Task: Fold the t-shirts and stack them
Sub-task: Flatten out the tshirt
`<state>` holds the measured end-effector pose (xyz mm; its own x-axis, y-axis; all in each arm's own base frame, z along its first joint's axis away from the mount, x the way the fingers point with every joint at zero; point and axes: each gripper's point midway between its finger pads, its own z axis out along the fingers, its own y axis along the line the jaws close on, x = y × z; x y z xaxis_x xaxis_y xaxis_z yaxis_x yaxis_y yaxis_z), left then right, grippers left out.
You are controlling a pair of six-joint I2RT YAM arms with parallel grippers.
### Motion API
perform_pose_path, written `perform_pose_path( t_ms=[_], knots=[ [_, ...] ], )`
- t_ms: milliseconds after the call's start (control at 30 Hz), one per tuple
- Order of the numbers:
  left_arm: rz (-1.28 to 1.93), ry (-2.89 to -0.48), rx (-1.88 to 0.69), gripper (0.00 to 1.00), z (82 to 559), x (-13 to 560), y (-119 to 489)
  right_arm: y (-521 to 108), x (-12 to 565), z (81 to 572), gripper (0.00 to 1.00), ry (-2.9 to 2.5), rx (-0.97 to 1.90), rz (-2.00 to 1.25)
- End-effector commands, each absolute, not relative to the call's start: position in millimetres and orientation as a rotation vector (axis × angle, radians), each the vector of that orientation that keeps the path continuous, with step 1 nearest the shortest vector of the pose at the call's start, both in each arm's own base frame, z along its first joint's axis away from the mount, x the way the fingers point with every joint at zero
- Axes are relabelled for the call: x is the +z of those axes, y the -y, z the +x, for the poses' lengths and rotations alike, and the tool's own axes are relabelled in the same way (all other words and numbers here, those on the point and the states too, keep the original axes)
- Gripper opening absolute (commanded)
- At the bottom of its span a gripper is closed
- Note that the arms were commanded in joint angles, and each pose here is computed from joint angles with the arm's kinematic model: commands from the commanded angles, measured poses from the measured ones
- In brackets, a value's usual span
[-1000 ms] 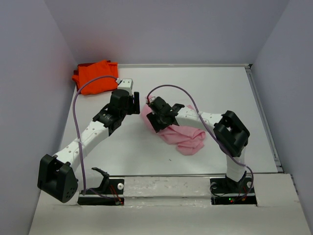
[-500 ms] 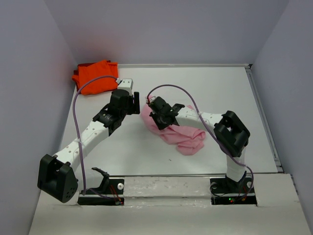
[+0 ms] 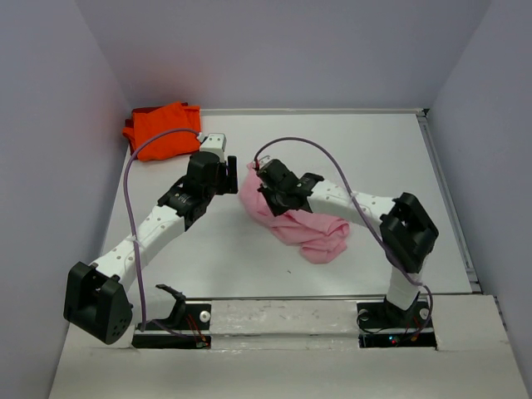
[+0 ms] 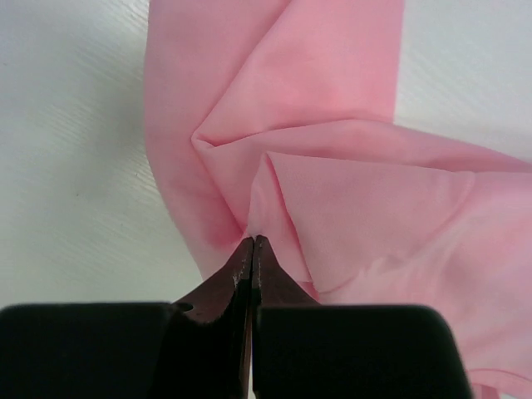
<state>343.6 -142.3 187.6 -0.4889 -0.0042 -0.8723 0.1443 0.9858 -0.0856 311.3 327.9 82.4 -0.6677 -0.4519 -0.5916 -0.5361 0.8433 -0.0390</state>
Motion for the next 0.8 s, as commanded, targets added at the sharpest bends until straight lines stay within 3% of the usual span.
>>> perform_pose_path(
  t_ms=[0, 300, 767],
  knots=[
    [0.077, -2.026, -0.198, 0.78, 350, 205, 144, -320, 181, 320, 0.0, -2.219, 0.218, -0.624],
    [0.061, -2.004, -0.221, 0.78, 349, 210, 144, -266, 372, 315, 0.0, -1.893, 0.218, -0.424],
    [0.025, -1.887, -0.438, 0.77, 339, 263, 165, -136, 586, 271, 0.0, -1.476, 0.123, -0.068]
  ],
)
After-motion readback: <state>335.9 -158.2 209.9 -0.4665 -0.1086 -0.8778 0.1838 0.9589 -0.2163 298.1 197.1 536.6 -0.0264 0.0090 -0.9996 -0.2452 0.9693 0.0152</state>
